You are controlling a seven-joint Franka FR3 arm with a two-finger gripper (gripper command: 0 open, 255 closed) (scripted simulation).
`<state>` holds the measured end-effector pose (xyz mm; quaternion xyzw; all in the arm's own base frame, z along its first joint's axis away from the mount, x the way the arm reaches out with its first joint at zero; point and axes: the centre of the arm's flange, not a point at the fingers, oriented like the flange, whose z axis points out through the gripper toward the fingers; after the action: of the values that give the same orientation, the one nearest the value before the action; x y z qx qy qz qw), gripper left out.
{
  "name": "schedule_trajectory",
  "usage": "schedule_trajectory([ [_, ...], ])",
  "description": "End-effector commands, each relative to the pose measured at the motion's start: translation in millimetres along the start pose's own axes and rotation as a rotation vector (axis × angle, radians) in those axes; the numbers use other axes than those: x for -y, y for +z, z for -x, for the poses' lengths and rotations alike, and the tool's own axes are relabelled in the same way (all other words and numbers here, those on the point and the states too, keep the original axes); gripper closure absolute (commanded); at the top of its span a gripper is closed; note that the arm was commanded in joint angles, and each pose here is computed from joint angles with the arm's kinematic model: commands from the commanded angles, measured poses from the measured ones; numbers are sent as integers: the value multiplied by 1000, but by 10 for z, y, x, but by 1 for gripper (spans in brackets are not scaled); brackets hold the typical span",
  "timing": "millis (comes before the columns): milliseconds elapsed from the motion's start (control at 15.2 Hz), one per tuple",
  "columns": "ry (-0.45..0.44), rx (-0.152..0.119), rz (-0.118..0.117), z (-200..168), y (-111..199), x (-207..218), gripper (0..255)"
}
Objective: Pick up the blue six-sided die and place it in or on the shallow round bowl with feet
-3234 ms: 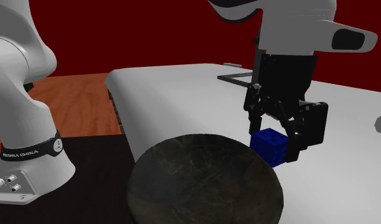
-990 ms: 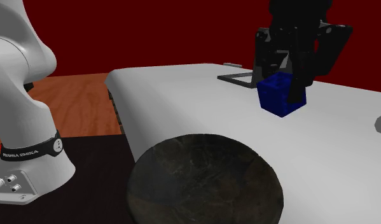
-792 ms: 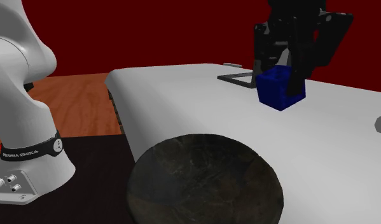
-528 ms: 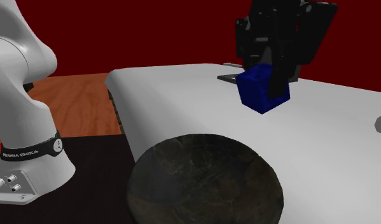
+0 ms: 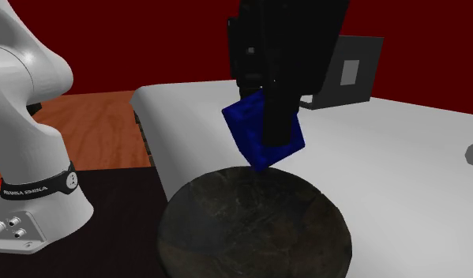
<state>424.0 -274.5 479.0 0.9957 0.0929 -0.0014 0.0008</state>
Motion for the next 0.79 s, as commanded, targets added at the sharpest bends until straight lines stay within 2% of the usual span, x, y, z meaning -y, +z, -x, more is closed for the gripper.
schedule_trajectory([
  [0,-1,0,0,80,44,-35,255],
  [726,-1,0,0,79,625,-34,255],
])
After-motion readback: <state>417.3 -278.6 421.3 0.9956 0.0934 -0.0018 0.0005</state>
